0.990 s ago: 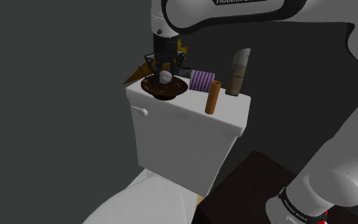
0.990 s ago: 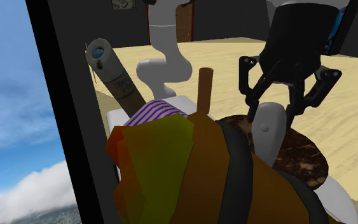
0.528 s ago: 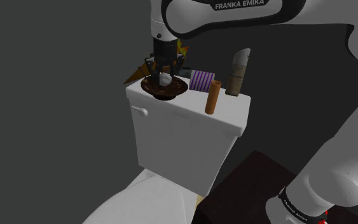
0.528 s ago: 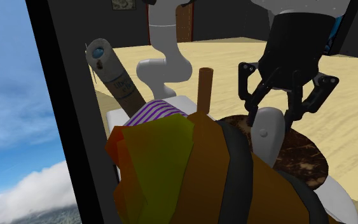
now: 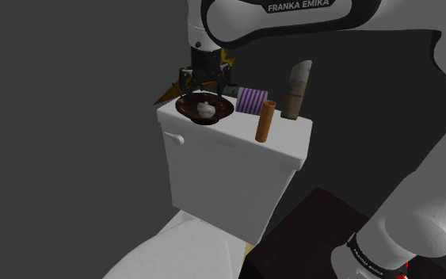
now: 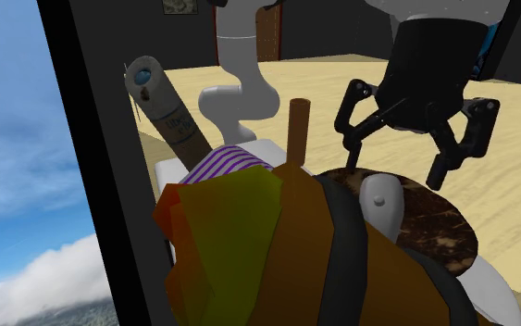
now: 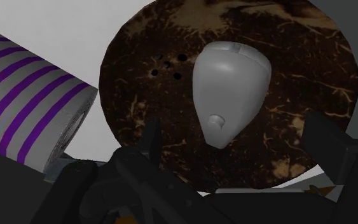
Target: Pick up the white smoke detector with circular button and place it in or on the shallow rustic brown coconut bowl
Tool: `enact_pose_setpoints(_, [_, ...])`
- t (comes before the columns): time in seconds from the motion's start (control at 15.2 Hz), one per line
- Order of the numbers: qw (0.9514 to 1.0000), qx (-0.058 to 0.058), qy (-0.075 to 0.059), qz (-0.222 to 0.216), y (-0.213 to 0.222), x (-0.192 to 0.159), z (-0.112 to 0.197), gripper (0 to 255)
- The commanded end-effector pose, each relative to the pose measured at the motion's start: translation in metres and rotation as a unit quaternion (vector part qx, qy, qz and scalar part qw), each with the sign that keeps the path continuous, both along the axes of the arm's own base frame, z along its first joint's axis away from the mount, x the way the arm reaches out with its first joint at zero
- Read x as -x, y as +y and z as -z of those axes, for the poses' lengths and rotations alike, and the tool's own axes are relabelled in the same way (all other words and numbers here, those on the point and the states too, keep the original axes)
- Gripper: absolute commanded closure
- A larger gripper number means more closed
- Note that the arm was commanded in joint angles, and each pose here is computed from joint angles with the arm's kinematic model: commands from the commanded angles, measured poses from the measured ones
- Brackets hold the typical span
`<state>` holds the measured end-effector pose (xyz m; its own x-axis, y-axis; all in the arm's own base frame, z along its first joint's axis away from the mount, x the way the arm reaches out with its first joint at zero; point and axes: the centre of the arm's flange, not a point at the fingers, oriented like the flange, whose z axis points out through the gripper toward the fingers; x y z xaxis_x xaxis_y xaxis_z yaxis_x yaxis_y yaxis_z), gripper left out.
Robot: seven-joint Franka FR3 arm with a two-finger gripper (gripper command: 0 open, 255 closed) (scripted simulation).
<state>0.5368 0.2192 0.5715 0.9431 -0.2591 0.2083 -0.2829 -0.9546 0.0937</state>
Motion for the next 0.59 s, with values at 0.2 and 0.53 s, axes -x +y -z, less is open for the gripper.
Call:
enact_pose_setpoints(0.2, [1.0000,0.000,0.000,0.000,0.007,0.009,-0.049,0])
enact_pose_setpoints(0.53, [1.0000,0.000,0.000,0.000,0.007,0.009,-0.049,0])
